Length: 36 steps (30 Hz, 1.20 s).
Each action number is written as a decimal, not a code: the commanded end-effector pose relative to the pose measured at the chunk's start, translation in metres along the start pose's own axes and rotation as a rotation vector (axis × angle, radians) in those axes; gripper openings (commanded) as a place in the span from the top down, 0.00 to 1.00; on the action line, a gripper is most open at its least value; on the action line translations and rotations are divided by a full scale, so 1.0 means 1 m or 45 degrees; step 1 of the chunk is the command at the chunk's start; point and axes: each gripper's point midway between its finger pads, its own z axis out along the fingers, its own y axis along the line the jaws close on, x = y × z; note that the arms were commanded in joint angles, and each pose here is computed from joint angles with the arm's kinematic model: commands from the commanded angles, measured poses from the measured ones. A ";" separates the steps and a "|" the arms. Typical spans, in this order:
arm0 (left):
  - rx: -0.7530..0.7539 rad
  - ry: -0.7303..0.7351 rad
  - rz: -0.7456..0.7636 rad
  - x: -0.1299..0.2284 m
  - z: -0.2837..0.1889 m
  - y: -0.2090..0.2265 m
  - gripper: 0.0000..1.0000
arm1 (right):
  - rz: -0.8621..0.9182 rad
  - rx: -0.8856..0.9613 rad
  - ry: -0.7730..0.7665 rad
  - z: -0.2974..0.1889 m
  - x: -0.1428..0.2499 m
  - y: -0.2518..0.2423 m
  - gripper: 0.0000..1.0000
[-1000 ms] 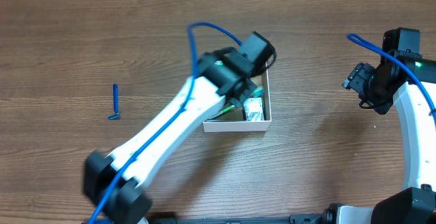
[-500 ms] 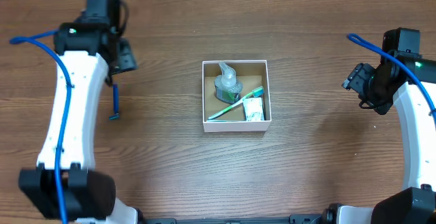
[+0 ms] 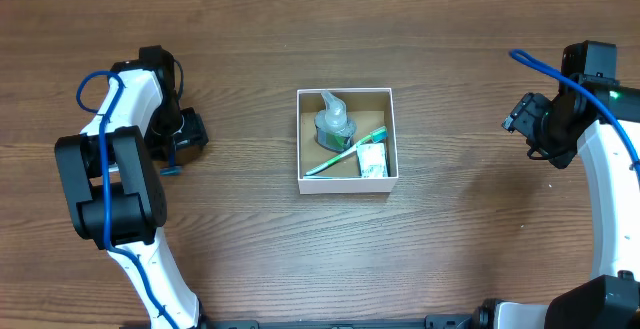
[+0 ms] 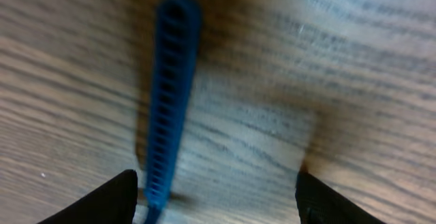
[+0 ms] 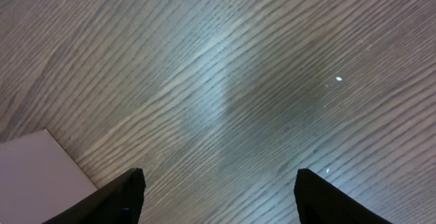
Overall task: Pack container
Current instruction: 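Grasp the blue razor with the left gripper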
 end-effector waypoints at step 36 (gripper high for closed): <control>0.106 -0.321 0.237 -0.001 -0.099 -0.063 0.96 | -0.004 -0.007 -0.010 -0.001 -0.001 0.001 0.27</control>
